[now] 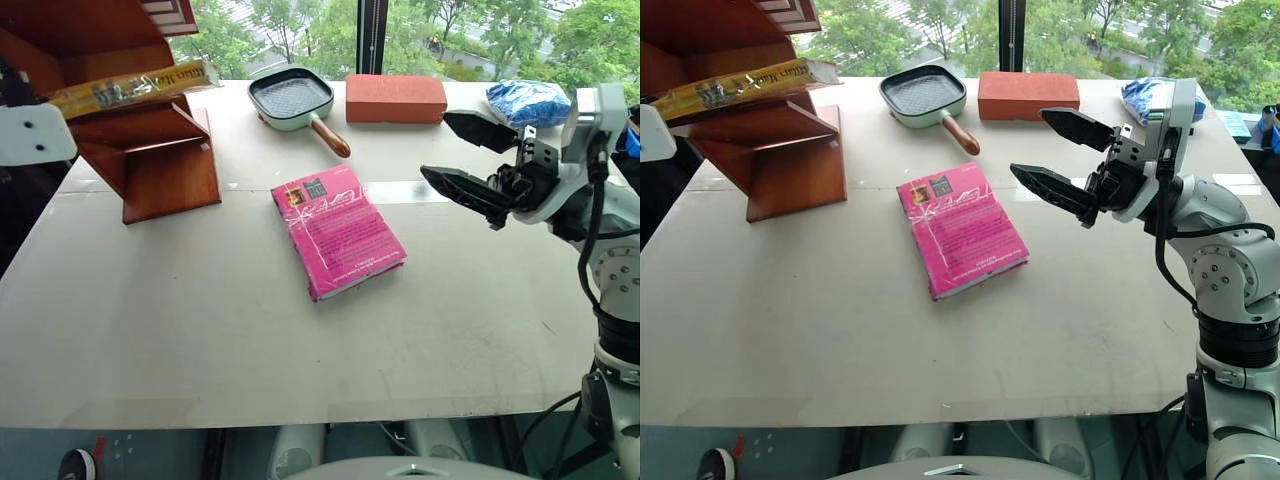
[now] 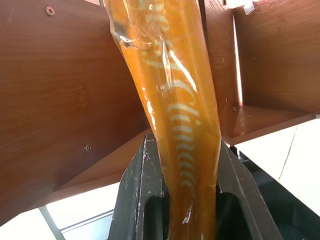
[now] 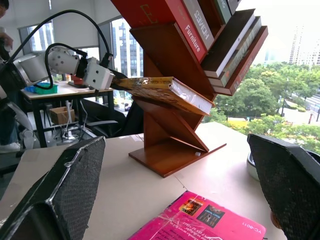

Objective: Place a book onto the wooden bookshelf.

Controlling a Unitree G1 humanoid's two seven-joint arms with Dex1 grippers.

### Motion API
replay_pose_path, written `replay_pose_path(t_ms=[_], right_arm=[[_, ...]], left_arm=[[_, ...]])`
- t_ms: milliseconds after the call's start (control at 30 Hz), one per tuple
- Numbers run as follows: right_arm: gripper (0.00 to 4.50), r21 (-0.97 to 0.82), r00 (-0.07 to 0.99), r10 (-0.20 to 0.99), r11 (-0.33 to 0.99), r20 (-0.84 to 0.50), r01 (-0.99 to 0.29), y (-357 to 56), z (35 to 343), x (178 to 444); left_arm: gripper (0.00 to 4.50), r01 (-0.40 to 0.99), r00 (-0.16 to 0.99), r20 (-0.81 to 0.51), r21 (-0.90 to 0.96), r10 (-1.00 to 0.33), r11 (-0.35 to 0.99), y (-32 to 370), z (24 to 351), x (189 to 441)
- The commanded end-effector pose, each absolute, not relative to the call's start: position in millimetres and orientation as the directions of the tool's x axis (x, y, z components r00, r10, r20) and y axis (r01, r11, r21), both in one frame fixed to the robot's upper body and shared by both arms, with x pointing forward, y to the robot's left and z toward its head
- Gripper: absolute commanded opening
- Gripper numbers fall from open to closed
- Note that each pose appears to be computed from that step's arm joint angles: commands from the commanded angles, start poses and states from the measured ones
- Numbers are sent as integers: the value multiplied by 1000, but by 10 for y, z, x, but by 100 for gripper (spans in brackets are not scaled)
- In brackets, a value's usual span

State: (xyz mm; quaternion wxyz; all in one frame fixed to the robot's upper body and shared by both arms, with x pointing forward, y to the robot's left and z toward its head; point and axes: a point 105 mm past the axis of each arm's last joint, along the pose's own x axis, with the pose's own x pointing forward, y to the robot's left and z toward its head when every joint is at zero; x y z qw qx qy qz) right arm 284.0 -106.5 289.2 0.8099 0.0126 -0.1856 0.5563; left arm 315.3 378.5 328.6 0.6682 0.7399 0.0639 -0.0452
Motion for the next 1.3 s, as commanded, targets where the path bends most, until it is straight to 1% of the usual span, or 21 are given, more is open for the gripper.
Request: replay_pose_path(t_ms=[33,167,433,533,567,600,633,667,700,767,800,867,933,967,1000,1067,1133,1200,1233,1267,1300], right_arm=[[450,-229,339,886,419,317,-879,-1071,2983,2837],[450,-224,374,874,449,309,-865,-1092,2969,2868],[450,-212,390,868,462,306,-861,-1096,2958,2875],[450,-212,394,868,464,302,-860,-1103,2948,2873],[450,-211,390,869,461,305,-862,-1105,2949,2865],[450,-210,385,870,457,307,-864,-1106,2950,2857],[450,-209,382,871,454,308,-866,-1106,2950,2853],[450,-208,380,872,452,309,-867,-1105,2950,2850],[450,-207,380,872,451,308,-868,-1104,2949,2851],[450,-205,378,873,449,307,-870,-1100,2944,2852],[450,-205,377,874,447,306,-871,-1097,2940,2852],[450,-204,375,875,445,305,-872,-1093,2933,2855],[450,-205,374,876,444,303,-873,-1096,2931,2859],[450,-205,373,877,442,303,-873,-1095,2934,2860],[450,-204,371,878,440,304,-874,-1093,2936,2860],[450,-204,367,880,436,303,-876,-1090,2936,2857],[450,-202,365,881,432,300,-879,-1090,2926,2858],[450,-199,362,884,428,296,-882,-1082,2903,2864],[450,-198,361,885,426,294,-883,-1076,2896,2865],[450,-198,359,886,424,293,-884,-1065,2889,2866],[450,-199,358,887,422,291,-884,-1057,2883,2866]], left_arm=[[21,114,993,-110,987,44,-113,3809,3389,3162],[21,116,992,-111,987,56,-112,3849,3386,3190],[21,118,992,-112,987,60,-106,3886,3336,3253],[21,125,989,-117,989,86,-81,3941,3326,3247],[122,125,988,-119,990,95,-69,3961,3328,3241],[155,126,988,-119,990,102,-65,3973,3331,3236],[209,127,987,-119,990,107,-65,3981,3335,3233],[243,125,987,-118,990,113,-62,3991,3341,3229],[305,121,986,-113,991,119,-65,3997,3354,3226],[409,104,986,-94,992,138,-71,4021,3399,3213],[441,97,985,-86,992,148,-74,4035,3421,3204],[441,109,976,-86,988,199,-106,4079,3506,3144],[441,114,963,-79,986,256,-125,4064,3701,3055],[441,97,965,-64,989,256,-115,4010,3814,3022],[441,51,972,-30,995,231,-84,3915,3957,2997],[441,-27,992,17,996,123,85,3669,4154,2985],[441,2,1000,3,972,-20,234,3365,4202,2995],[441,130,977,-52,916,-208,380,2996,4096,3013],[441,190,958,-73,885,-276,425,2864,4039,3005],[441,295,918,-106,826,-382,479,2673,3924,2986],[441,410,873,-172,766,-457,496,2535,3756,2940]])
